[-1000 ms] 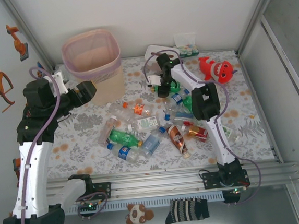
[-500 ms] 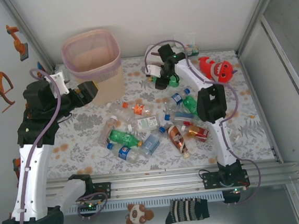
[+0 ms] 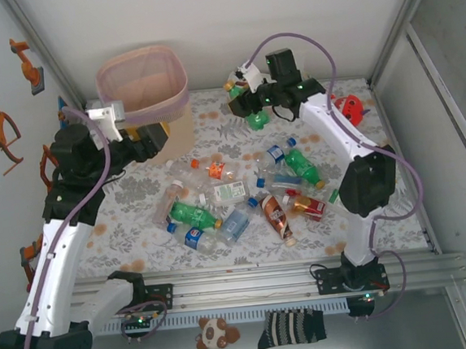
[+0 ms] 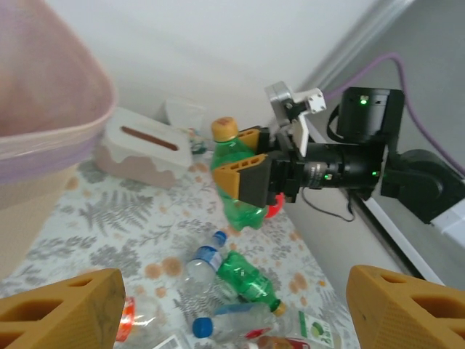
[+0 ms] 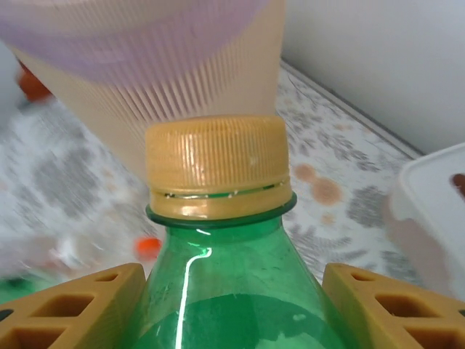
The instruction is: Put the plastic bottles in the bin
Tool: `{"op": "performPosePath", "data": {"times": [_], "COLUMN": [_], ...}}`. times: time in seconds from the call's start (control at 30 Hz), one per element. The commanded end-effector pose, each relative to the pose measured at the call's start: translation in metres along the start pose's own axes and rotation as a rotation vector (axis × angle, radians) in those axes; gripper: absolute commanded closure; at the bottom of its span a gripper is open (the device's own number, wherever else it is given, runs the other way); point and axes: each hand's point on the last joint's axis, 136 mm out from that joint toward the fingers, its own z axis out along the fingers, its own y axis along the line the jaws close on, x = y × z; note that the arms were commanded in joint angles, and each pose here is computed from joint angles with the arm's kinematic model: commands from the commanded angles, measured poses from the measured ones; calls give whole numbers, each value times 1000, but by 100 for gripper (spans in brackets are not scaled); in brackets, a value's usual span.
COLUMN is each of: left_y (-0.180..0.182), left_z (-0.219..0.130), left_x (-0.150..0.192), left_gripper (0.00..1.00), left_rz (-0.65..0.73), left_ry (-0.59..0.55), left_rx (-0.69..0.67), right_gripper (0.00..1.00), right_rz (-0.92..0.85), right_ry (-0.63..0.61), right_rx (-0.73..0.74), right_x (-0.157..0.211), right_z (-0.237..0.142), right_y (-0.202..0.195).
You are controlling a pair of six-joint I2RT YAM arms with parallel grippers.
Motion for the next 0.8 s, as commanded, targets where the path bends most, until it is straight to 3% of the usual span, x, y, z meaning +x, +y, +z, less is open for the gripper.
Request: {"op": "performPosePath", "data": {"times": [0.0, 0.13, 0.3, 0.57, 0.77], "left_y": [-36, -62, -90, -118, -130], "left_z": [6, 12, 21, 40, 58], "left_x": [-8, -6, 9, 31, 36], "left_gripper": [21, 20, 20, 18, 17], "left_rz": [124, 173, 247, 289, 275], "left_ry": [-37, -56, -24, 44, 79], "left_rx": [164, 294, 407, 494, 529], "right_gripper": [53, 55, 57, 56, 56], "right_rz": [241, 385, 432, 367, 307], "right_ry": [-196, -328, -471, -545, -534], "right_rx": [-141, -237, -363, -484, -573], "right_x": [-46, -70, -98, -124, -127], "right_z": [-23, -48, -81, -120, -132], "right_y": [34, 53, 77, 125, 159]}}
